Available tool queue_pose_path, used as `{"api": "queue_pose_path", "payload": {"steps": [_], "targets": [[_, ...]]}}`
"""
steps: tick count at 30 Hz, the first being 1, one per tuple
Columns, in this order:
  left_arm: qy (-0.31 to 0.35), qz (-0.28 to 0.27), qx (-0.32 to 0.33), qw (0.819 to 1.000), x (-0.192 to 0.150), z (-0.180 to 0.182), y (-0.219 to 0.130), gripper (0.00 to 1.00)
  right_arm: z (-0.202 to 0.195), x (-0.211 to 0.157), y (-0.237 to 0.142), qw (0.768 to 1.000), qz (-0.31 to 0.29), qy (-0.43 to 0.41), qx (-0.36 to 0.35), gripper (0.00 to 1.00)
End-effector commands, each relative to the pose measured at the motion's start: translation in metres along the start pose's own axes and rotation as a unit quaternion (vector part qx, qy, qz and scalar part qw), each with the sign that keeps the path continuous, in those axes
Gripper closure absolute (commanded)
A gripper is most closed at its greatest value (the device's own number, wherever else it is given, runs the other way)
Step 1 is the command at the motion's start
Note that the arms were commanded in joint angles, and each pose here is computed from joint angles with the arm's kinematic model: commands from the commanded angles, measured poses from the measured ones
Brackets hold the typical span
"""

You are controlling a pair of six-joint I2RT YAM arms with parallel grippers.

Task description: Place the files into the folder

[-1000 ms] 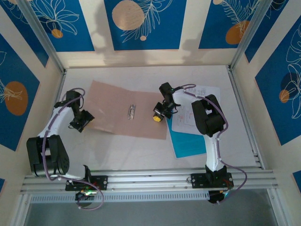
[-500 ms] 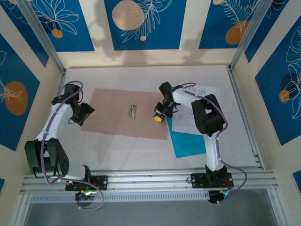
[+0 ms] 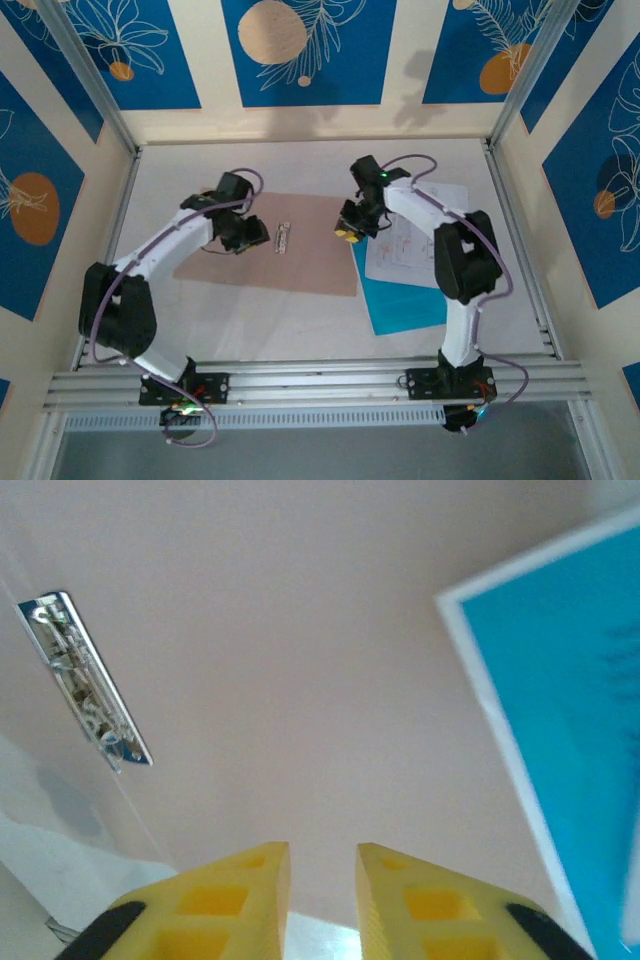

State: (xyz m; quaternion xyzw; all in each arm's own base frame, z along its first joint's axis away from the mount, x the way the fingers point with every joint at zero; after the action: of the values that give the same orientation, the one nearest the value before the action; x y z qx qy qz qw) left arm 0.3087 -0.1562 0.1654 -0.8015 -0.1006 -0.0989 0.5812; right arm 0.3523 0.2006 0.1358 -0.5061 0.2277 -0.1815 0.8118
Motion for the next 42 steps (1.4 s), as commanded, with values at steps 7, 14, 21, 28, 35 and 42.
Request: {"api": "queue_pose_path", "payload": {"steps": [7, 14, 21, 28, 35, 42], "targets": [[0.124, 0.070, -0.025, 0.990, -0.016, -0.057, 0.050, 0.70, -0.135, -0.038, -0.011, 0.988, 0.043, 0.126, -0.077, 0.78], [0.177, 0.110, -0.016, 0.978, -0.034, -0.083, 0.088, 0.70, -0.174, -0.057, 0.004, 0.975, 0.071, 0.177, -0.116, 0.80], [0.238, 0.140, 0.014, 0.961, -0.052, -0.091, 0.115, 0.72, -0.181, -0.045, 0.021, 0.972, 0.078, 0.183, -0.126, 0.82], [0.286, 0.154, 0.025, 0.945, -0.077, -0.101, 0.131, 0.74, -0.162, -0.021, 0.025, 0.977, 0.076, 0.154, -0.129, 0.84], [0.296, 0.147, 0.013, 0.944, -0.086, -0.122, 0.131, 0.74, -0.147, -0.009, 0.026, 0.979, 0.081, 0.143, -0.122, 0.84], [0.264, 0.085, -0.024, 0.961, -0.057, -0.152, 0.091, 0.61, -0.138, -0.011, 0.005, 0.986, 0.050, 0.128, -0.094, 0.84]]}}
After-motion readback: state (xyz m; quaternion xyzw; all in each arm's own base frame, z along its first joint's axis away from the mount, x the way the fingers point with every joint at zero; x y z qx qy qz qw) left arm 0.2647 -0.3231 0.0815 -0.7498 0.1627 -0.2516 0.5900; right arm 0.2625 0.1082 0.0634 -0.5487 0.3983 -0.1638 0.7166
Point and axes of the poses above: each hand's point on the last joint's axis, 136 mm out from that joint toward the fingers, its own y axis out along the fingers, its own z axis along the line the jaws close on, x = y × z, the point moved 5 cm from there along -y, back along the fingers, and after that the axes turned 14 degrees about y, right-handed, at the moved point
